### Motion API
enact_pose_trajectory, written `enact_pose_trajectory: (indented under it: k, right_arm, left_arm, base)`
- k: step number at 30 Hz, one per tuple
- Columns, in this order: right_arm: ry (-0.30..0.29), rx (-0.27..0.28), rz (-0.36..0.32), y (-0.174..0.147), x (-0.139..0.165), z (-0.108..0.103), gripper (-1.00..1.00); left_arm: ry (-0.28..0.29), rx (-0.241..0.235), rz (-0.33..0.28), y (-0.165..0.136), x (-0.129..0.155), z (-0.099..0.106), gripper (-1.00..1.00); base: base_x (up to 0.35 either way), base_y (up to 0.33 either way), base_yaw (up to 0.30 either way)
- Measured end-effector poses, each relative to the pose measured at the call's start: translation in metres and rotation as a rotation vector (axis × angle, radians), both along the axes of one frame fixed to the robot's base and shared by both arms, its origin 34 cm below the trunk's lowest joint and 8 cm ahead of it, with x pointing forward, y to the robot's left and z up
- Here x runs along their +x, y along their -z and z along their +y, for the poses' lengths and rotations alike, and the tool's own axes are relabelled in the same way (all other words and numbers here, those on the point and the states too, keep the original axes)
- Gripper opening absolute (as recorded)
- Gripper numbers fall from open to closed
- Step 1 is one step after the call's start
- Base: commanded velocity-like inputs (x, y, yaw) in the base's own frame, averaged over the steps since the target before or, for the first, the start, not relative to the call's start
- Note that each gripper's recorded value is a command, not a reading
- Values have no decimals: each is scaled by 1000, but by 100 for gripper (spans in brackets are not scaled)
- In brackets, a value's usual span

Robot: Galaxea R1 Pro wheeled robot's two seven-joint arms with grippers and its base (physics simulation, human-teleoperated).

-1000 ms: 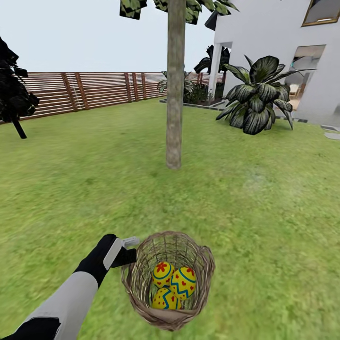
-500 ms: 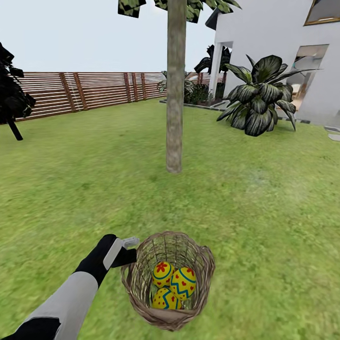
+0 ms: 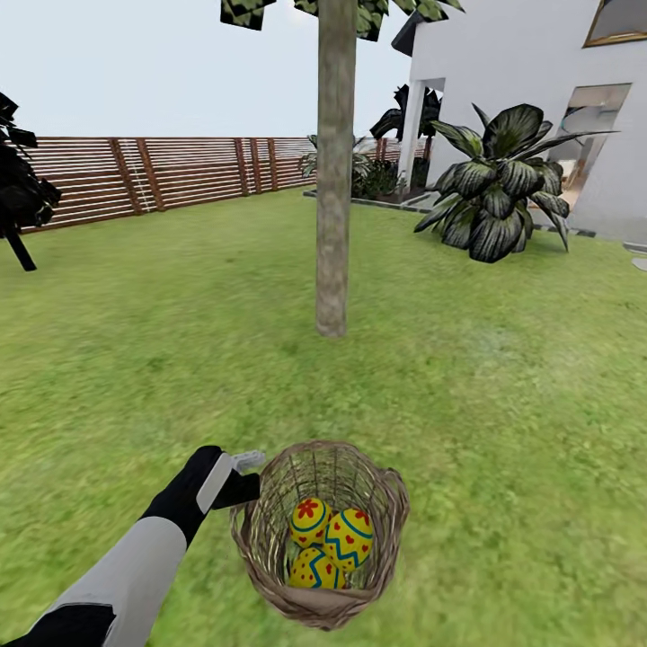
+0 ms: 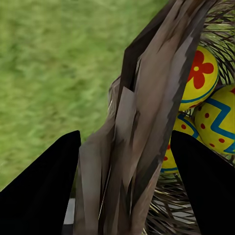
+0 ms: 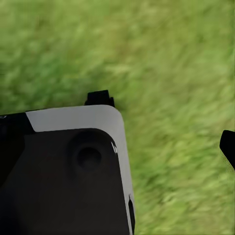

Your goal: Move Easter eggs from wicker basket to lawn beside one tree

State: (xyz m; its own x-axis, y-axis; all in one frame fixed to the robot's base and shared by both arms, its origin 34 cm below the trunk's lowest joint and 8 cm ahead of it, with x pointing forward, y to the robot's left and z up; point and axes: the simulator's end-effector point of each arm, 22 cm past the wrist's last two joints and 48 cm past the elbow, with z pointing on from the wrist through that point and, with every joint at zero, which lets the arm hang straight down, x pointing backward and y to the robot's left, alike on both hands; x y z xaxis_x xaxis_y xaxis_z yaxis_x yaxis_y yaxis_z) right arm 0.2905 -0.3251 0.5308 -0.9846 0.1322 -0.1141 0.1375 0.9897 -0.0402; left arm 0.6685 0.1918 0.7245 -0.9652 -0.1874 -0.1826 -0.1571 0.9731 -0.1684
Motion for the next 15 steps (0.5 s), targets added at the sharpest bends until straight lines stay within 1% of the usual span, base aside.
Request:
enact_pose_trajectory:
  k: [15]
  right_arm:
    - [0, -1, 0, 0, 0, 0, 100]
  left_arm:
    - [-3, 2, 0, 0, 0, 2, -100]
  base:
    - [328, 0, 0]
